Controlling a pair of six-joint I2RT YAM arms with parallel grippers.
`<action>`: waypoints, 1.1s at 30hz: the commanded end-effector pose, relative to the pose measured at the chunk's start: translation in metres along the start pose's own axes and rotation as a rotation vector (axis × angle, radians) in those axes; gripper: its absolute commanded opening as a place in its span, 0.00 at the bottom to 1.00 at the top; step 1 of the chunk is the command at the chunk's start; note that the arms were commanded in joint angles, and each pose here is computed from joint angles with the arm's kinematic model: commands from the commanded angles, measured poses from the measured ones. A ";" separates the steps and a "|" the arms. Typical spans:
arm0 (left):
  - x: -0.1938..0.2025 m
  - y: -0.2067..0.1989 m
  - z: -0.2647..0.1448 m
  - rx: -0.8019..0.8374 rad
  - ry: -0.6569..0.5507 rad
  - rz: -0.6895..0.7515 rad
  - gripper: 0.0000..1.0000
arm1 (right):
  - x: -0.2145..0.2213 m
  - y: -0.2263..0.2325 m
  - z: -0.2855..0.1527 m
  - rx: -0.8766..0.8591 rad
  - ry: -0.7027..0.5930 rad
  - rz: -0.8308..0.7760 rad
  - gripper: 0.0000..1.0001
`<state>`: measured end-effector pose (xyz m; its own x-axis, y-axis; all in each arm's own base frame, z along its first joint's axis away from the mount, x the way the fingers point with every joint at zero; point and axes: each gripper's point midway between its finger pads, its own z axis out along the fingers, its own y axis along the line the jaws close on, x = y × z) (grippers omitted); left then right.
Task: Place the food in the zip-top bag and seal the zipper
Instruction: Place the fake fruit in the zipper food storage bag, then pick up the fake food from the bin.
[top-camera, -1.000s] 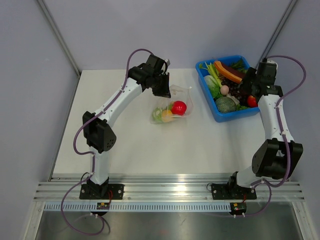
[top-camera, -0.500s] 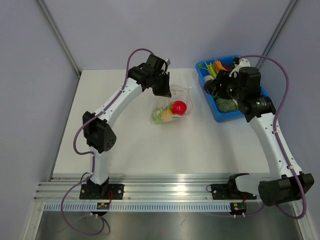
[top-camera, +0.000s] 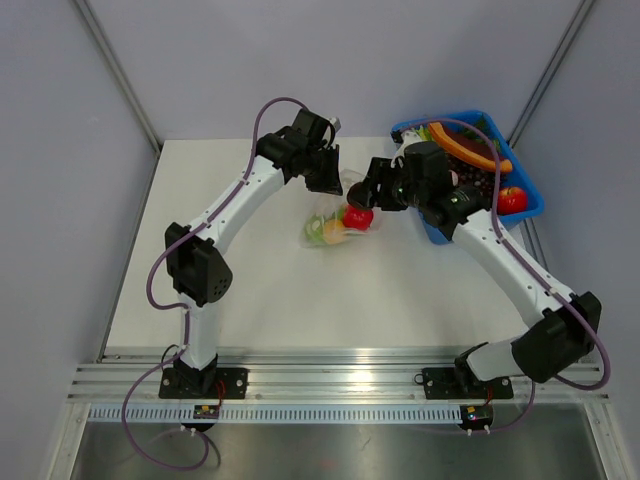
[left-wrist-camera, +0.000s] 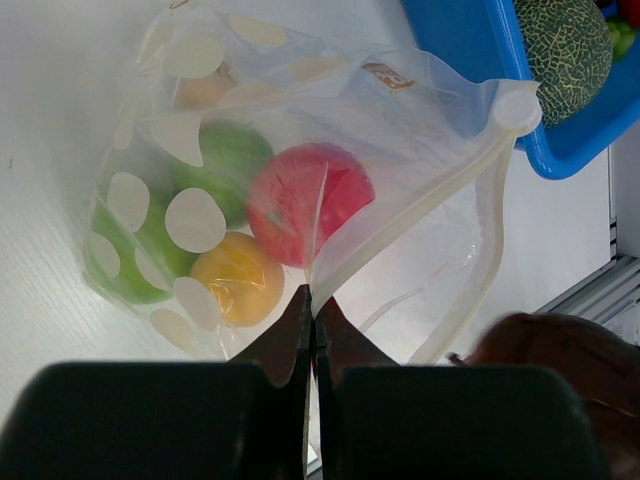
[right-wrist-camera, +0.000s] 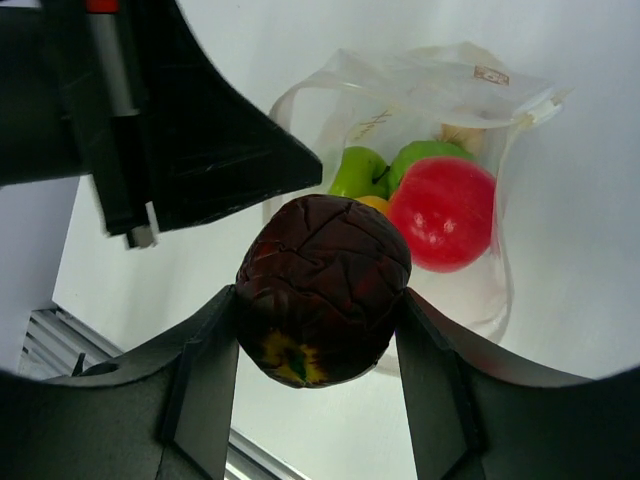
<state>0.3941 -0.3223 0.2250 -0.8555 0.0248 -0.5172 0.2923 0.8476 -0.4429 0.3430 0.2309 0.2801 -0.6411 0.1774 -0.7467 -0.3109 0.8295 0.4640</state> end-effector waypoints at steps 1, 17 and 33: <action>-0.013 -0.016 -0.027 0.063 -0.063 0.012 0.00 | -0.005 0.000 0.026 0.004 -0.028 0.029 0.44; -0.009 -0.036 -0.051 0.168 -0.057 0.043 0.00 | -0.030 -0.026 0.087 0.155 -0.064 0.016 0.89; -0.015 -0.015 -0.048 0.126 -0.070 -0.005 0.00 | -0.056 -0.079 -0.013 0.383 -0.225 -0.020 0.27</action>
<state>0.3834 -0.3117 0.2376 -0.8688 0.0139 -0.4950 0.2994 0.8109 -0.5028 0.3987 0.2045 0.2624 -0.5654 0.2072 -0.7984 -0.1291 0.9338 0.3338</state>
